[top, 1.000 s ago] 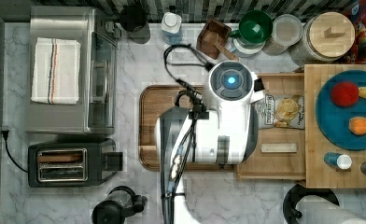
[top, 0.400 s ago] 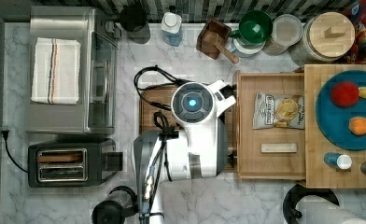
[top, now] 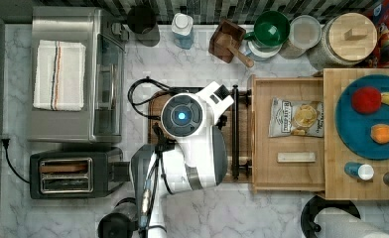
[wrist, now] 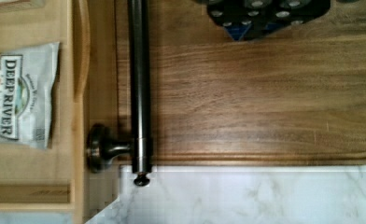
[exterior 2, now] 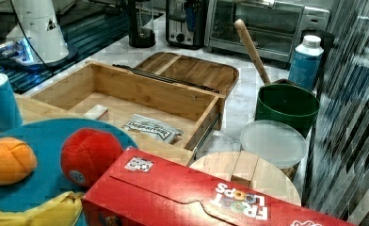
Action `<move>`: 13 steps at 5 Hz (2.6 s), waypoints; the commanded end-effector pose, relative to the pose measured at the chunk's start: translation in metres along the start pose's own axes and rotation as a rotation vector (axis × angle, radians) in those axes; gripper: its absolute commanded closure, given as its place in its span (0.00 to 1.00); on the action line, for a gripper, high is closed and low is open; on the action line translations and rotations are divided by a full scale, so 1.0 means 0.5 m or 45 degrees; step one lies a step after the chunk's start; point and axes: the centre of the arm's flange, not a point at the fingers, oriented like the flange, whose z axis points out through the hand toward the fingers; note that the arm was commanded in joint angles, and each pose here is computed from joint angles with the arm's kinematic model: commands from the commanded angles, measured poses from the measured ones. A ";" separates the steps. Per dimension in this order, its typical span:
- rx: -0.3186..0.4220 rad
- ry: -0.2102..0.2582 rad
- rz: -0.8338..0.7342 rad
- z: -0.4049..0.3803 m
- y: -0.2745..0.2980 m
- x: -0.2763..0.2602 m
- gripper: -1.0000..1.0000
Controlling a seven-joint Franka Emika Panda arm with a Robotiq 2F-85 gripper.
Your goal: Close the drawer.
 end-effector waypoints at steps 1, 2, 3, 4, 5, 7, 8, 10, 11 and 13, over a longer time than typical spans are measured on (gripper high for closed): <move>0.008 -0.129 -0.063 0.165 -0.004 -0.018 1.00; -0.010 -0.111 -0.096 0.182 0.007 -0.027 1.00; -0.055 -0.067 -0.163 0.201 0.030 -0.030 1.00; -0.059 -0.033 -0.194 0.215 0.060 -0.029 1.00; -0.058 -0.027 -0.249 0.225 0.101 -0.021 1.00; -0.046 -0.030 -0.329 0.237 0.224 -0.001 1.00; -0.043 -0.011 -0.342 0.251 0.304 0.002 1.00; -0.058 0.005 -0.267 0.247 0.480 -0.008 1.00; -0.064 0.025 -0.280 0.248 0.583 -0.012 1.00; -0.072 0.065 -0.267 0.254 0.760 -0.012 1.00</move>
